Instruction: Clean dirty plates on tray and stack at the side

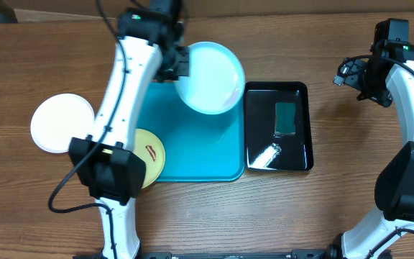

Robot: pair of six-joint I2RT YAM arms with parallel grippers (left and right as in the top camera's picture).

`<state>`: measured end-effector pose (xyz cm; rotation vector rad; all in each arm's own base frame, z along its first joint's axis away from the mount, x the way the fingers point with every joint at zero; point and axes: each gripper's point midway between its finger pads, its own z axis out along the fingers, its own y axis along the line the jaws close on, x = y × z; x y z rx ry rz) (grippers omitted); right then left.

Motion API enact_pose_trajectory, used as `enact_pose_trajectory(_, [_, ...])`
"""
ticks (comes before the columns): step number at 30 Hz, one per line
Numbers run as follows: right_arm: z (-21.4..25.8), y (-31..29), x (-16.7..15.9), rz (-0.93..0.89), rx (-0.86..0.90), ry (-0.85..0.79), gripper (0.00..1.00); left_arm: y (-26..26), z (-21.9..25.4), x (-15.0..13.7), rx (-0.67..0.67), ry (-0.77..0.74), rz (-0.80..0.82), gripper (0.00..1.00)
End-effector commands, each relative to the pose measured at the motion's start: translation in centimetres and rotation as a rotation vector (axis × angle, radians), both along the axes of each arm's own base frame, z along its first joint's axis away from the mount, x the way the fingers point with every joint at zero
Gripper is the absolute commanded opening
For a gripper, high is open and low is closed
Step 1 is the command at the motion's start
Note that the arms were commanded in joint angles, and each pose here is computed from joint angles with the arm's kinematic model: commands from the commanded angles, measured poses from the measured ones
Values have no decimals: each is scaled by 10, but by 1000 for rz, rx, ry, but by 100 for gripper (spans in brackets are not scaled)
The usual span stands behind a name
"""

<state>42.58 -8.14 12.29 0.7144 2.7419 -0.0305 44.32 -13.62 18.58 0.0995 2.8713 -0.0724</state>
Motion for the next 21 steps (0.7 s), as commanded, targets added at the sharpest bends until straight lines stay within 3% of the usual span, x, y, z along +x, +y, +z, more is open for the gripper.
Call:
enact_pose_trajectory(1, [10, -1, 2, -9, -2, -29, 100, -29, 12, -1, 75, -82, -31, 4])
enact_pose_trajectory(7, [10, -1, 2, -9, -2, -29, 100, -67, 28, -14, 312, -241, -74, 4])
enact_pose_trajectory(21, [10, -1, 2, -9, -2, -29, 100, -146, 86, -68, 656, -624, -197, 4])
